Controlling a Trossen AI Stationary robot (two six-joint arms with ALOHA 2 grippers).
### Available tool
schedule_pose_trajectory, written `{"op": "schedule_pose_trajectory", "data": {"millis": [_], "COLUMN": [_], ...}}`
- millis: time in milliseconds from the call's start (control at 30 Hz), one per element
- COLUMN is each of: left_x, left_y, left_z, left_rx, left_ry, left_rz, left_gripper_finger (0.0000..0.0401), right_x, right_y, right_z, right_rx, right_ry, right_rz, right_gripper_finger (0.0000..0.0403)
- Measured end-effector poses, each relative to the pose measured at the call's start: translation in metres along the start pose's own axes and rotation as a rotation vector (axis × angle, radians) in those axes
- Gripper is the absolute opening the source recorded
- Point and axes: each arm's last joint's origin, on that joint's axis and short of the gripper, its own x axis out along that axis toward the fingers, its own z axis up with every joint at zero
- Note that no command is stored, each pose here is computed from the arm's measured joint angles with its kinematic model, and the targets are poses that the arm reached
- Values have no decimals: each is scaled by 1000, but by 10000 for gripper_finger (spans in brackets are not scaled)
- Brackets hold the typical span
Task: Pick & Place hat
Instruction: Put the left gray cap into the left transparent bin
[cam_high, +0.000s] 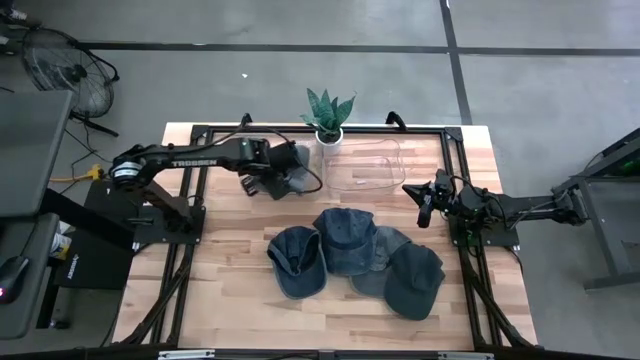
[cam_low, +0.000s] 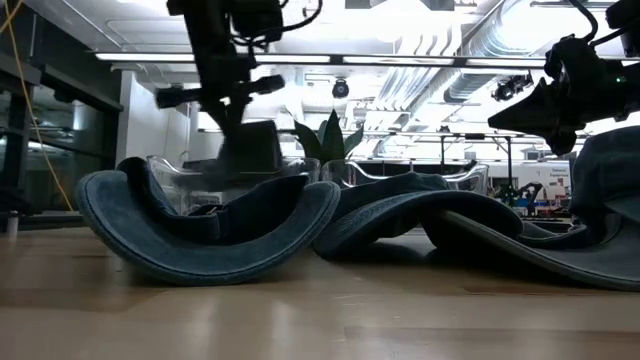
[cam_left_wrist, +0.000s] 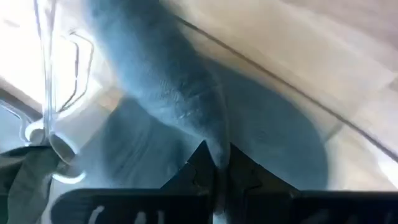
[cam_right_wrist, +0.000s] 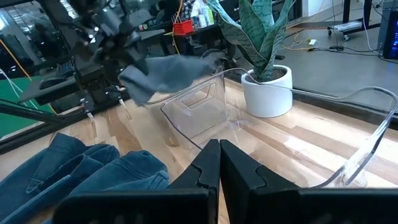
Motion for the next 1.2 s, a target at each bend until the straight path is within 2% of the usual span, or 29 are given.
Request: {"op": "schedule_pose_trajectory", "data": {"millis": [67,133,233,467,1033,1200], "left_x": [6,12,19,35,36,36], "left_y": [1,-9,-11,-24,-27,-25], "left_z": [1,0,-1,0,0,0], "left_rx": [11,24,18,26,26,-32], "left_ry": [-6,-4,-10,-12,-7,-6], "left_rz": [43,-9,17,-13,-34,-16], "left_gripper_finger": [0,0,0,0,15,16], "right_x": [0,0,0,0,0,0], "right_y": [0,0,0,0,0,0], "right_z": [0,0,0,0,0,0], "right_rx": [0,0,0,0,0,0], "right_ry": [0,0,0,0,0,0], "right_rz": [0,0,0,0,0,0], "right_gripper_finger": [5,5,5,5,5,5]}}
